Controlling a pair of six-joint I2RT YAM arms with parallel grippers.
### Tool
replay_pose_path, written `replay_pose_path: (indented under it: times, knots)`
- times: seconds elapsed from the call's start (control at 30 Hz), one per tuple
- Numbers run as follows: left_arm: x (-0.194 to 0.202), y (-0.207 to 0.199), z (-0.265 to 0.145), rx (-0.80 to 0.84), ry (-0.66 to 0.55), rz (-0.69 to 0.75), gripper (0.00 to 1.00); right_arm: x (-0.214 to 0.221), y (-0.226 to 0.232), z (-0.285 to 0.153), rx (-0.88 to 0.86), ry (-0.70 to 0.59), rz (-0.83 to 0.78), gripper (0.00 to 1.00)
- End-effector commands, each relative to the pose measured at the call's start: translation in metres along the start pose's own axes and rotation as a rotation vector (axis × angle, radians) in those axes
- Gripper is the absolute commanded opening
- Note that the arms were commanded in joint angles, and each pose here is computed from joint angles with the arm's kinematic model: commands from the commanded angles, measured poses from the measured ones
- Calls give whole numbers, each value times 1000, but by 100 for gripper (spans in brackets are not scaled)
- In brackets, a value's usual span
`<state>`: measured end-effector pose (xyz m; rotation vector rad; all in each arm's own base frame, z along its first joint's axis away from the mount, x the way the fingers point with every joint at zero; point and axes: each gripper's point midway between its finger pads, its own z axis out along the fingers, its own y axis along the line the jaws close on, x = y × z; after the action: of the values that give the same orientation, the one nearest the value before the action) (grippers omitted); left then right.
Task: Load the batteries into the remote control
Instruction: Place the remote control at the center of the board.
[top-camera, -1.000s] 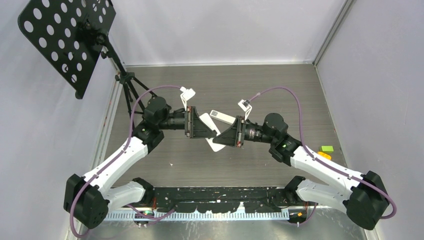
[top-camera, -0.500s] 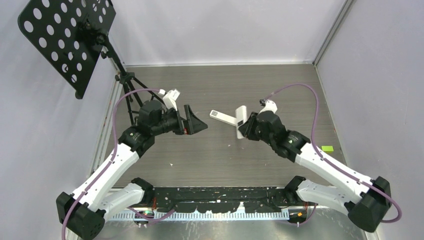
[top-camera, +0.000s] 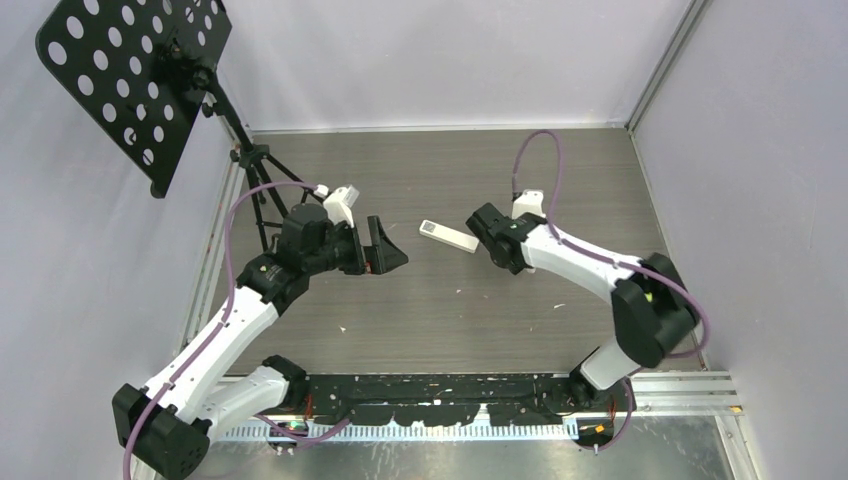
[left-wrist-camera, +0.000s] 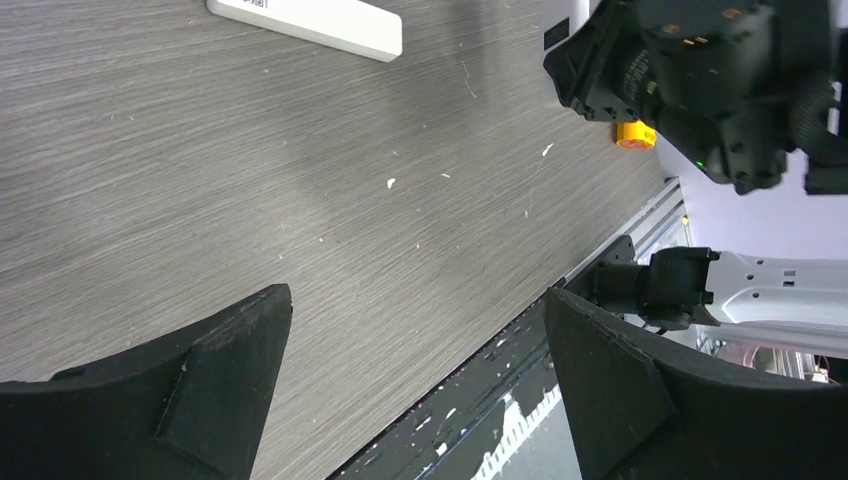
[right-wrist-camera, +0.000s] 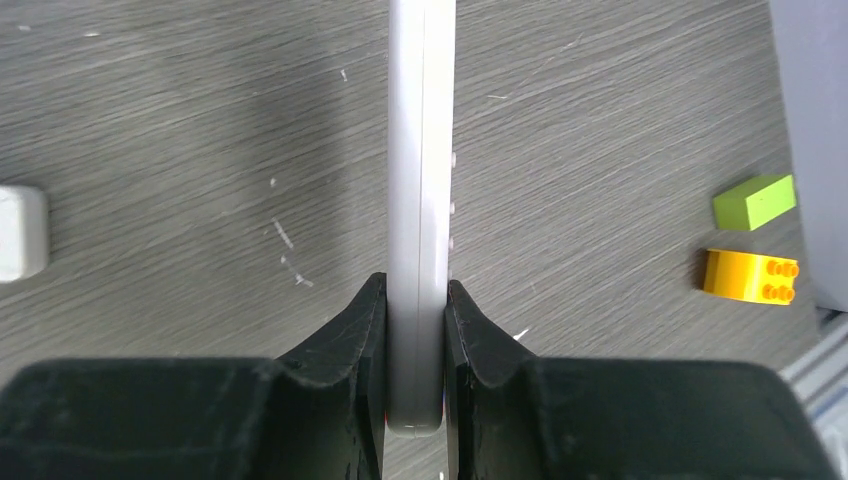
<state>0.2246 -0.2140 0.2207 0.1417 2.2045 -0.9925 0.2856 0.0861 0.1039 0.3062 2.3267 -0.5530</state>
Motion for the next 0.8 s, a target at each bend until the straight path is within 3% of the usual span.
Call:
replay_pose_path:
  times: [0.0,0.33,0.47,0.6,0.77]
  knots:
    - [-14,-8,-9,5,-45,42,100,-18,-4,14,126,-60,-14,0]
    - [-13,-10,-7,23,-39,37,100,16,25,46,125,40,-97,0]
    - [-12,-9,-6,22,-31,34,100,26,33,52,103,73,-112,6]
    - [-12,-8,-7,10,-27,42,100,34,42,53,52,112,-108,17]
    - [-13,6,-15,-88,-21,50,100,40,52,48,-34,159,-78,40]
